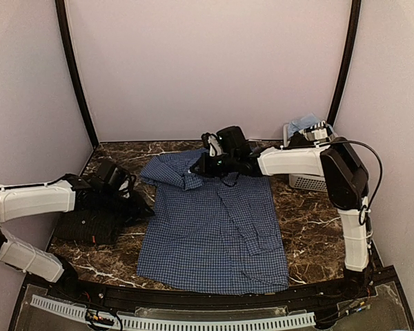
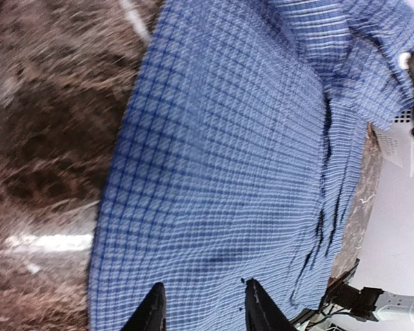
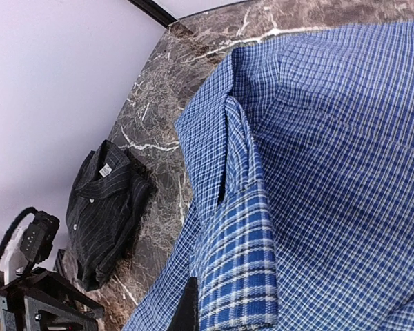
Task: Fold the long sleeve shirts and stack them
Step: Pick up the 1/3-folded shirt from the center of the board, then fold the 1/3-folded shirt at the center of the board.
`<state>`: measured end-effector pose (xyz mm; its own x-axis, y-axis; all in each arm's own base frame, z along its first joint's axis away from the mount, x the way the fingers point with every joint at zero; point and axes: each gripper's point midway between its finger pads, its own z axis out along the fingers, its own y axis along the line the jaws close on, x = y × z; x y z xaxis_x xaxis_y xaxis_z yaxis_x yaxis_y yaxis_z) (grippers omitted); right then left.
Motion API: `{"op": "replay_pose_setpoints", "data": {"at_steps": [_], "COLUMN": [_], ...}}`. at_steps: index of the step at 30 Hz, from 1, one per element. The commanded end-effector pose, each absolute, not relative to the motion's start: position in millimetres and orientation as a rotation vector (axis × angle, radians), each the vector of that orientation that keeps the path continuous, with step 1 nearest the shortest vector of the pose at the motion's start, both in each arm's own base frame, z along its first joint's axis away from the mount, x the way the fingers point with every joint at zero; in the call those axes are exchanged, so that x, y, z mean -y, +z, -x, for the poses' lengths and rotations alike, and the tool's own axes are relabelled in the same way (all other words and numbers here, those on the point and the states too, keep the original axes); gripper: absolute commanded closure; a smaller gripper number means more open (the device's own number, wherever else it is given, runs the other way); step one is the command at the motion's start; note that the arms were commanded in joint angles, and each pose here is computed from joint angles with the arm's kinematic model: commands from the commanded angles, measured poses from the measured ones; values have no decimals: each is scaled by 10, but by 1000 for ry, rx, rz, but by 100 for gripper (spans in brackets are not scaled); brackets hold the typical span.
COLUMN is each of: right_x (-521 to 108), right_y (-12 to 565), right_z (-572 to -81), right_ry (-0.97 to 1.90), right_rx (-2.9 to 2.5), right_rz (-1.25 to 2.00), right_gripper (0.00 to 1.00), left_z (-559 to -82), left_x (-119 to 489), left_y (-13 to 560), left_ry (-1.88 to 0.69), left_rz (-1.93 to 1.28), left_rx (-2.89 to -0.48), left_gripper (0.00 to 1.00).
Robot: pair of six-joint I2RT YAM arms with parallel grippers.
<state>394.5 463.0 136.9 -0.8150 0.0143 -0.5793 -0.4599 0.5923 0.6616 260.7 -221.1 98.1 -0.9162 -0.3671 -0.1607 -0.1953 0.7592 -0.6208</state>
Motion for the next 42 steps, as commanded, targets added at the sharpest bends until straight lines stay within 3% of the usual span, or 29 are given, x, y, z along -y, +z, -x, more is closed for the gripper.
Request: {"op": "replay_pose_setpoints", "data": {"at_steps": [1,12,30,32,38,42], "right_x": [-4530,-4386,-4054,-3998,-3878,-3763], "right_y": [1868,2555,3556,3611,3633,3642], "right_z": [-4035,-4311,-4549,-4563,-4568,-4578], "right_ry": [1014,906,828,820,795,763], "right_rx": [-2176,-2053,-1922,-1915,-1929,-1938], "right_rz": [507,569,493,481,463,444], "right_gripper": [100,100,100,100,100,100], "left_z": [-1988,-1286,-1041,-1049,-1117,-1195], "left_x": [1697,1589,1824,1852,1901,1950], "left_y": [615,321,142,147,245,407], "left_ry": [-662,-689,-777,-787,-783,-790], "left_rz": [543,610,434,420,376,326], "left_rx": [-2855,-2976,-3074,-3074,-3052,-3017], "left_gripper": [62,62,69,71,94,100]}}
